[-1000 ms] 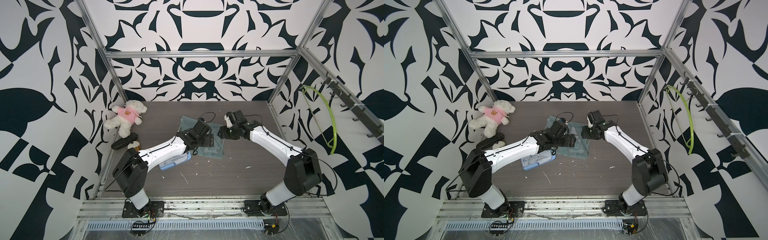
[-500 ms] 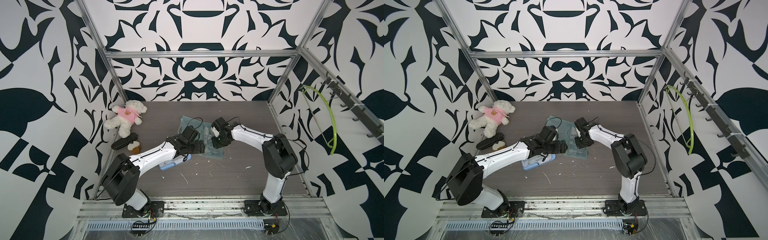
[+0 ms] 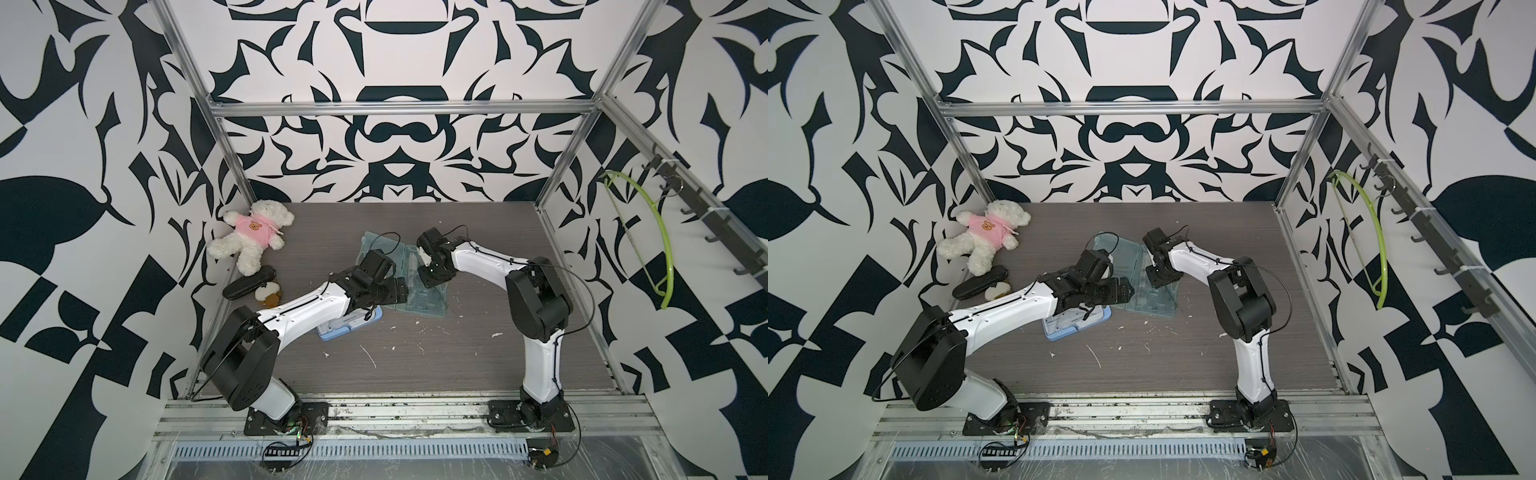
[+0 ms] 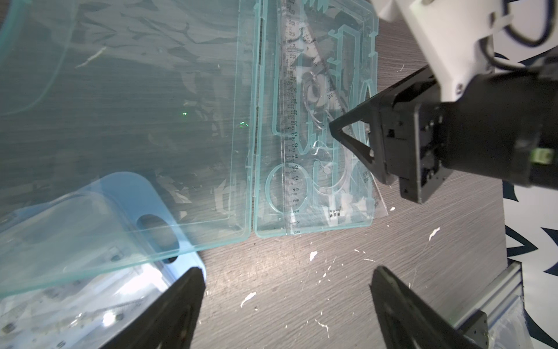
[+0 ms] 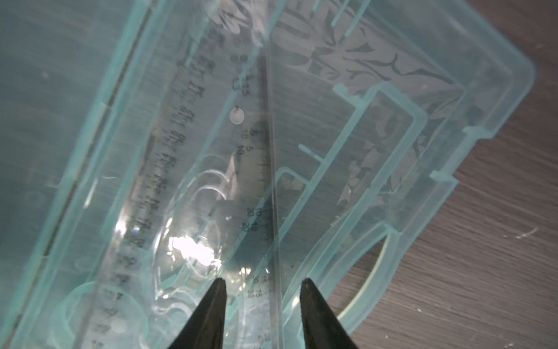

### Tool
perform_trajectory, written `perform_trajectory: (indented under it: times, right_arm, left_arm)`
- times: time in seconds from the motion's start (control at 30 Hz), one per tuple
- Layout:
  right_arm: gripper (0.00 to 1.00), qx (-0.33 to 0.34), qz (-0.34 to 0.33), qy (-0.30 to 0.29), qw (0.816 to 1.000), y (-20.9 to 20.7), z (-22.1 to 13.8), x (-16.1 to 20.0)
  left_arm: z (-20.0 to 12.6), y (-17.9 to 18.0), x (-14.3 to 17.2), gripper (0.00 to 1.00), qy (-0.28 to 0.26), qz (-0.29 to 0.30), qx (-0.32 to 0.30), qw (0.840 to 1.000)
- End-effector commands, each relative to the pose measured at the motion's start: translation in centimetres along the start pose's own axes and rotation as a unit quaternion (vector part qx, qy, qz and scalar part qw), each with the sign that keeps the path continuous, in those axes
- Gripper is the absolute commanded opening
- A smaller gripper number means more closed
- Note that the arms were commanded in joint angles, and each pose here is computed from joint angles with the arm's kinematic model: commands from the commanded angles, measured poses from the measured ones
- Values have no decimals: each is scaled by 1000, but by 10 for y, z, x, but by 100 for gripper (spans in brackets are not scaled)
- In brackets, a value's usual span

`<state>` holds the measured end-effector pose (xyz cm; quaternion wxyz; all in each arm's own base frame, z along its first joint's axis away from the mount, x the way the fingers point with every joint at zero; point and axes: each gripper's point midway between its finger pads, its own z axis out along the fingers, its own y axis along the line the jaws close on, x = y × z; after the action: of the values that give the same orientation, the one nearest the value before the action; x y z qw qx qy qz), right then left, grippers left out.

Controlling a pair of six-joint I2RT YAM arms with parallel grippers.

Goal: Open the ruler set and take out the ruler
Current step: Take out the ruler from the ruler set box.

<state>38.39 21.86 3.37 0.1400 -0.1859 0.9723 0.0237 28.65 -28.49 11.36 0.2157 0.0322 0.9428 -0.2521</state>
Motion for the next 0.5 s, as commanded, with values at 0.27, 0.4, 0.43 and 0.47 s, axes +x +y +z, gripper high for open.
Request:
perform_trajectory:
  times: [0.27,0.4,0.43,0.47]
  right_arm:
    - [34,0,-7,-9,1000,2,4,-5]
    - [25,-7,-7,-8,1000,4,5,-4]
    - [24,-9,-7,-7,1000,4,5,-4]
    - [21,-9,-7,-8,1000,4,4,-5]
  left_arm:
    - [3,-3,-3,91,4,-6,5,1000]
    - [4,-2,-3,91,5,-7,1,1000]
    - [4,-2,-3,91,6,-6,0,1000]
    - [4,-3,-3,91,7,-6,1,1000]
